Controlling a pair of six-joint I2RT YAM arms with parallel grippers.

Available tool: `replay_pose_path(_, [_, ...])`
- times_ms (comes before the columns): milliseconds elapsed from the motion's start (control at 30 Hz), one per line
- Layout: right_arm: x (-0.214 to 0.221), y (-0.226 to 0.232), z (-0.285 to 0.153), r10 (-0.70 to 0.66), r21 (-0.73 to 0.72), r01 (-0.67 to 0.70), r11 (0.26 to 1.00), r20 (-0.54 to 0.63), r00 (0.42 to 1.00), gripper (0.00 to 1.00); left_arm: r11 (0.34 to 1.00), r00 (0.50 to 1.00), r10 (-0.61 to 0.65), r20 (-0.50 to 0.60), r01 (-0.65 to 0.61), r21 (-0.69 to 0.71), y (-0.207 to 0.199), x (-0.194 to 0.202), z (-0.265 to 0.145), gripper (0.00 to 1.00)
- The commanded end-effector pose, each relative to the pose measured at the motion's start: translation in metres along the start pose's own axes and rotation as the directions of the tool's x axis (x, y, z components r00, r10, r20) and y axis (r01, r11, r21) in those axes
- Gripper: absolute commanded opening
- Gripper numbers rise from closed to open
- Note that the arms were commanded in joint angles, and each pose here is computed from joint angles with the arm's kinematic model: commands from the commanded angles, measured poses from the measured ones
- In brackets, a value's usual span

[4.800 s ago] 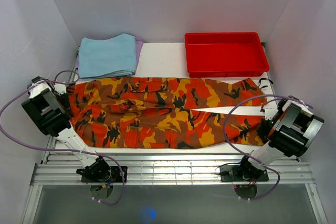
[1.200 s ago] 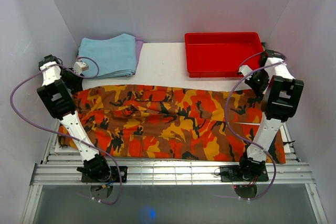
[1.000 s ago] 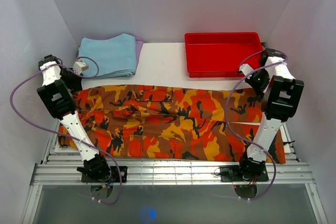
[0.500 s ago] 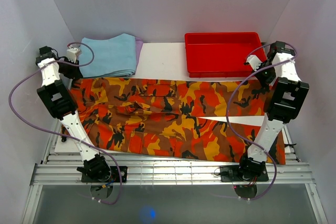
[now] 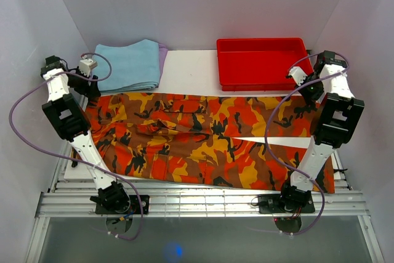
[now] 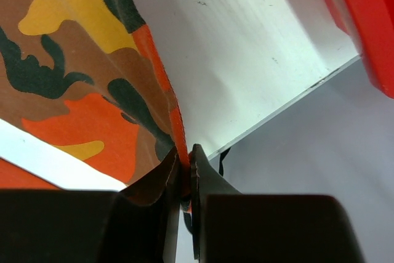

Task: Fold and stack the trousers
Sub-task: Flatten the trousers out, then fold the trousers

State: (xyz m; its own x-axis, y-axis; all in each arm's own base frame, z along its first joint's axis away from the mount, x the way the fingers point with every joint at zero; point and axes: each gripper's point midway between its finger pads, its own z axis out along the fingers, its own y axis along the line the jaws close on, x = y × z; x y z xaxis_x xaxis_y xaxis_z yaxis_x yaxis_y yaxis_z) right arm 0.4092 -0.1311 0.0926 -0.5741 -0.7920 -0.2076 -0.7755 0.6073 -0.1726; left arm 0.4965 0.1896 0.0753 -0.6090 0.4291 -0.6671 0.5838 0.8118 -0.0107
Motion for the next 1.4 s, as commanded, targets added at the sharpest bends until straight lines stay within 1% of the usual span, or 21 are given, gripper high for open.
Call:
replay_pose_path(0, [-0.004, 0.004, -0.014, -0.059, 0.009, 0.059, 0.998, 0.012, 0.998, 0.08, 0.987, 0.985, 0.154, 0.076, -0.157, 0.026, -0.021, -0.045, -0.036, 0.81])
replay_pose_path(33, [-0.005, 0.004, -0.014, -0.06, 0.007, 0.06, 0.998, 0.01, 0.998, 0.08, 0.982, 0.982, 0.178, 0.069, -0.181, 0.045, -0.024, -0.044, -0.03, 0.8])
replay_pose_path(200, [-0.007, 0.004, -0.015, -0.062, 0.004, 0.062, 0.998, 0.001, 0.998, 0.08, 0.973, 0.977, 0.211, 0.044, -0.214, 0.088, -0.03, -0.036, -0.007, 0.78])
replay_pose_path(233, [-0.007, 0.003, -0.016, -0.062, 0.008, 0.062, 0.998, -0.001, 0.998, 0.08, 0.97, 0.975, 0.218, 0.034, -0.221, 0.104, -0.032, -0.034, 0.003, 0.77])
replay_pose_path(333, [-0.007, 0.003, -0.016, -0.063, 0.008, 0.064, 0.998, -0.011, 0.998, 0.08, 0.958, 0.965, 0.261, -0.017, -0.257, 0.126, -0.033, -0.021, 0.02, 0.77])
replay_pose_path(367, [-0.007, 0.002, -0.016, -0.062, 0.01, 0.062, 0.998, -0.014, 0.998, 0.08, 0.955, 0.961, 0.27, -0.053, -0.261, 0.137, -0.032, -0.011, 0.028, 0.76])
replay_pose_path(500, [-0.006, -0.002, -0.018, -0.056, 0.019, 0.057, 0.998, -0.025, 0.998, 0.08, 0.944, 0.94, 0.317, -0.13, -0.298, 0.144, -0.023, 0.011, 0.043, 0.7])
replay_pose_path(600, [-0.006, -0.002, -0.018, -0.055, 0.02, 0.055, 0.998, -0.024, 0.998, 0.08, 0.94, 0.929, 0.33, -0.169, -0.307, 0.148, -0.022, 0.02, 0.044, 0.63])
replay_pose_path(667, [-0.006, -0.002, -0.02, -0.053, 0.024, 0.054, 0.998, -0.025, 0.998, 0.08, 0.936, 0.923, 0.339, -0.181, -0.312, 0.16, -0.025, 0.023, 0.041, 0.56])
replay_pose_path(767, [-0.002, 0.0, -0.022, -0.05, 0.023, 0.051, 0.998, -0.026, 0.998, 0.08, 0.931, 0.922, 0.331, -0.201, -0.283, 0.233, -0.049, 0.039, 0.036, 0.49])
replay_pose_path(833, [0.001, -0.003, -0.024, -0.046, 0.033, 0.047, 0.998, -0.019, 0.999, 0.08, 0.931, 0.92, 0.331, -0.211, -0.283, 0.23, -0.052, 0.038, 0.029, 0.4])
replay_pose_path(867, [0.001, -0.004, -0.024, -0.047, 0.035, 0.047, 0.998, -0.015, 0.999, 0.08, 0.934, 0.923, 0.322, -0.213, -0.273, 0.23, -0.053, 0.04, 0.029, 0.34])
replay_pose_path(900, [0.001, -0.007, -0.026, -0.04, 0.041, 0.04, 0.998, -0.01, 0.999, 0.08, 0.938, 0.926, 0.313, -0.209, -0.268, 0.218, -0.051, 0.036, 0.027, 0.23])
replay_pose_path(1000, [-0.007, -0.014, -0.032, -0.032, 0.061, 0.03, 0.998, 0.027, 0.999, 0.08, 0.958, 0.952, 0.258, -0.167, -0.23, 0.17, -0.044, 0.016, 0.025, 0.05])
replay_pose_path(1033, [-0.013, -0.018, -0.036, -0.027, 0.074, 0.024, 0.997, 0.049, 0.998, 0.08, 0.964, 0.958, 0.253, -0.137, -0.237, 0.121, -0.034, -0.002, 0.02, 0.0])
replay_pose_path(1067, [-0.016, -0.021, -0.038, -0.024, 0.082, 0.019, 0.996, 0.061, 0.998, 0.08, 0.977, 0.973, 0.208, -0.099, -0.201, 0.07, -0.026, -0.017, 0.017, 0.0])
replay_pose_path(1167, [-0.028, -0.032, -0.05, -0.004, 0.116, -0.009, 0.993, 0.108, 0.994, 0.08, 0.981, 0.982, 0.189, -0.029, -0.19, -0.043, -0.007, -0.051, 0.005, 0.0])
replay_pose_path(1200, [-0.031, -0.035, -0.054, -0.001, 0.128, -0.015, 0.992, 0.12, 0.993, 0.08, 0.975, 0.982, 0.19, 0.017, -0.187, -0.118, 0.004, -0.072, -0.007, 0.0])
replay_pose_path(1267, [-0.038, -0.041, -0.067, 0.013, 0.153, -0.037, 0.987, 0.157, 0.988, 0.08, 0.969, 0.983, 0.178, 0.051, -0.167, -0.18, 0.011, -0.083, -0.017, 0.0])
replay_pose_path(1300, [-0.037, -0.045, -0.072, 0.023, 0.166, -0.052, 0.985, 0.17, 0.985, 0.08, 0.957, 0.977, 0.189, 0.103, -0.159, -0.244, 0.019, -0.104, -0.034, 0.0])
replay_pose_path(1367, [-0.041, -0.048, -0.085, 0.026, 0.184, -0.067, 0.981, 0.213, 0.977, 0.08, 0.952, 0.974, 0.177, 0.142, -0.133, -0.275, 0.022, -0.109, -0.047, 0.0])
